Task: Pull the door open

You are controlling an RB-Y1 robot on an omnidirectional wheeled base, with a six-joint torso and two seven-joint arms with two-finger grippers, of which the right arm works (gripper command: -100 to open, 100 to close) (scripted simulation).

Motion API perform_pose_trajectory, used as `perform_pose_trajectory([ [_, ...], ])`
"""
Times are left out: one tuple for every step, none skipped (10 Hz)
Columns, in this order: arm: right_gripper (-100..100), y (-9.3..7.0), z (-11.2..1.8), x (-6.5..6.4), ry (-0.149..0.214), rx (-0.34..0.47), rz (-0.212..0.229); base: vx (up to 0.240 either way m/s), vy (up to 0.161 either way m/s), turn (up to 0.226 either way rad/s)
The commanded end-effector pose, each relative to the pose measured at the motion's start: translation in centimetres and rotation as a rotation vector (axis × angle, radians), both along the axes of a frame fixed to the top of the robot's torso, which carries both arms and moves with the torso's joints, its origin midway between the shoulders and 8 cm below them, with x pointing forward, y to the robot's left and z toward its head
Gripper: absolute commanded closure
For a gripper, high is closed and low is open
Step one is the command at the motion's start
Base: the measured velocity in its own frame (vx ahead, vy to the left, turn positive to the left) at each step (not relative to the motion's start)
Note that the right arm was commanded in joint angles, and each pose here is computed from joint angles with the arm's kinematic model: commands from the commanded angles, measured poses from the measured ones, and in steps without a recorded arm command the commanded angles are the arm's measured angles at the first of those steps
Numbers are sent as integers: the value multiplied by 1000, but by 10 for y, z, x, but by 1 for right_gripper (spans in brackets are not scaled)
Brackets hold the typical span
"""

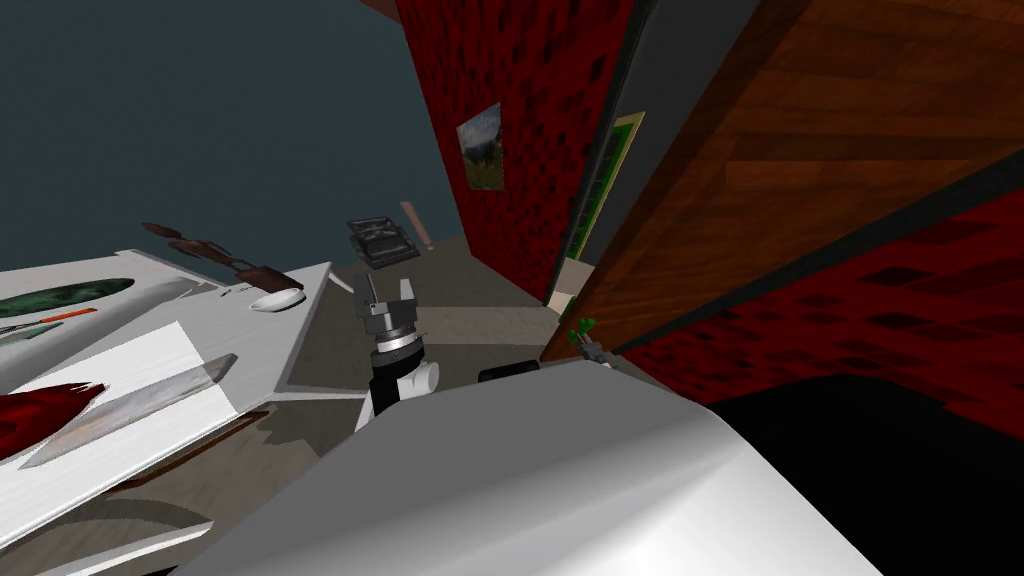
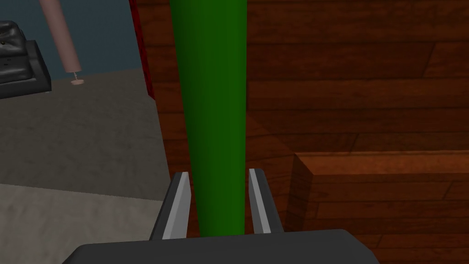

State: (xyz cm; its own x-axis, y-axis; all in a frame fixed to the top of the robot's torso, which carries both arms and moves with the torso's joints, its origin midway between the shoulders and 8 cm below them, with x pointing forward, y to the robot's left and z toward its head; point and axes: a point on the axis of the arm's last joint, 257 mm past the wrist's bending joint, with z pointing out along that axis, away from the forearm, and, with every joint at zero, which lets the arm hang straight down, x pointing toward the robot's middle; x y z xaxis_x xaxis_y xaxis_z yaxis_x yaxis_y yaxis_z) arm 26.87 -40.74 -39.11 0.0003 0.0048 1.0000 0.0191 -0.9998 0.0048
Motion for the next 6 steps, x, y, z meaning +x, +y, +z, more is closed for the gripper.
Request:
perform_pose_trajectory([
  [100,1,-2,-5,3,4,10,-213,-55,152],
  [100,1,-1,-7,2,4,15,-197,-81,153],
  [100,1,-1,-9,2,4,19,-189,-75,170],
  [100,1,-1,-11,1,4,24,-189,-51,154],
  [100,0,-1,-12,1,5,28,-181,-45,140],
  [100,0,-1,-14,0,5,32,-182,-37,130],
])
